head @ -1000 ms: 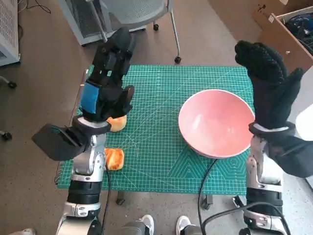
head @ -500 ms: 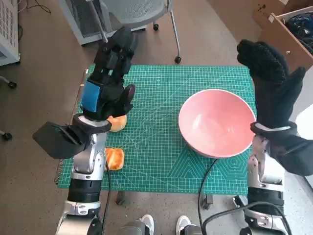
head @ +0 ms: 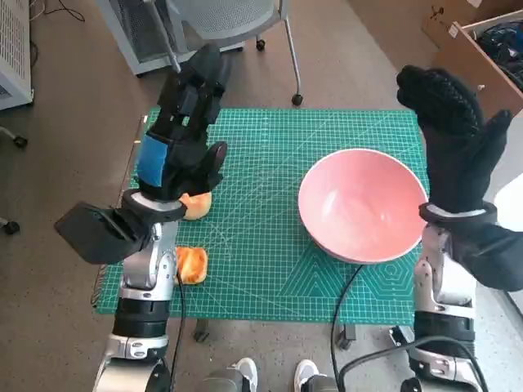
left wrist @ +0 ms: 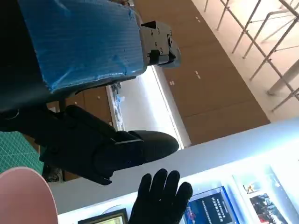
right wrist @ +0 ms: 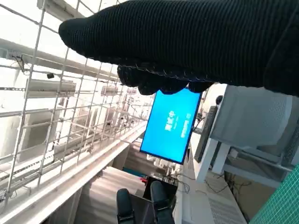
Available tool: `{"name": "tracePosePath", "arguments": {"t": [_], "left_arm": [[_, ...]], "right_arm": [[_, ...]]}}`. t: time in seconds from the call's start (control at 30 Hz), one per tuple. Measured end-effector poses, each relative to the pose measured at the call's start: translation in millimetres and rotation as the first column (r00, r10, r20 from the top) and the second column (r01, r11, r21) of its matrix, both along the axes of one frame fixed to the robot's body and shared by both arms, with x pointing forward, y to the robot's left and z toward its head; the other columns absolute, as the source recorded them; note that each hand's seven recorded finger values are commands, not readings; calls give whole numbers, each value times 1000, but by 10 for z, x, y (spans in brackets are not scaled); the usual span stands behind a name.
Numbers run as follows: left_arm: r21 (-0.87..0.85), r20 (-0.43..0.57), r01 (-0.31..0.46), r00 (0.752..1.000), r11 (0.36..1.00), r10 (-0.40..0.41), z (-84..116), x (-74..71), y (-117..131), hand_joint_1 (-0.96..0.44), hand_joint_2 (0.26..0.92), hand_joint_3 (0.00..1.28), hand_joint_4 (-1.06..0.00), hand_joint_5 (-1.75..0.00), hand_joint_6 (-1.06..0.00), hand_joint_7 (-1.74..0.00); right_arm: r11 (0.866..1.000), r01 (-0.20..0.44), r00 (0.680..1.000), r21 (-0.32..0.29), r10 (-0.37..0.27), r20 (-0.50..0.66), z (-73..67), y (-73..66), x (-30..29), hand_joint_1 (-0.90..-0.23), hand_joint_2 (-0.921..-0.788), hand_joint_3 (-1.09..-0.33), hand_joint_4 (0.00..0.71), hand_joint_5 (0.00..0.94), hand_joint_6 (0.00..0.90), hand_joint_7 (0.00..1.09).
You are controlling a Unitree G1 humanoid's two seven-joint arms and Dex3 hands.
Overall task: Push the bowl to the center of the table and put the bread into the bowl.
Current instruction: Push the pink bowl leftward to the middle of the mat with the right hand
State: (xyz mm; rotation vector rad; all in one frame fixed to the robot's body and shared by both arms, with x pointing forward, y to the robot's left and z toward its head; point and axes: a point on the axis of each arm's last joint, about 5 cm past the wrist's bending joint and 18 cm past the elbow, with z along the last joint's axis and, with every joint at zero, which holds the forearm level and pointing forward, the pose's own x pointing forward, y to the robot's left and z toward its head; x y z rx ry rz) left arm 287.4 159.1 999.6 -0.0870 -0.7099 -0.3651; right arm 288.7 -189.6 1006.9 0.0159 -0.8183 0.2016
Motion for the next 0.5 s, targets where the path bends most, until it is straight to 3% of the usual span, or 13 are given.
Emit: {"name": "tracePosePath", "arguments": {"t": [0.2,0.5], "left_arm": [[-2,1,0,1000,1000,0,13,-4,1,-534,811,556,-1,-101,1,-453],[-9,2,-8,1000,1000,9,16,-7,10,-531,810,563,-7,-122,1,-454]], "right_arm": [[1000,17,1000,2,-17,-11,-32,-49,15,-648,-921,-711,225,0,99,421],[994,106,991,-2,-105,-85,-165,-318,132,-635,-921,-710,215,0,131,346]]}}
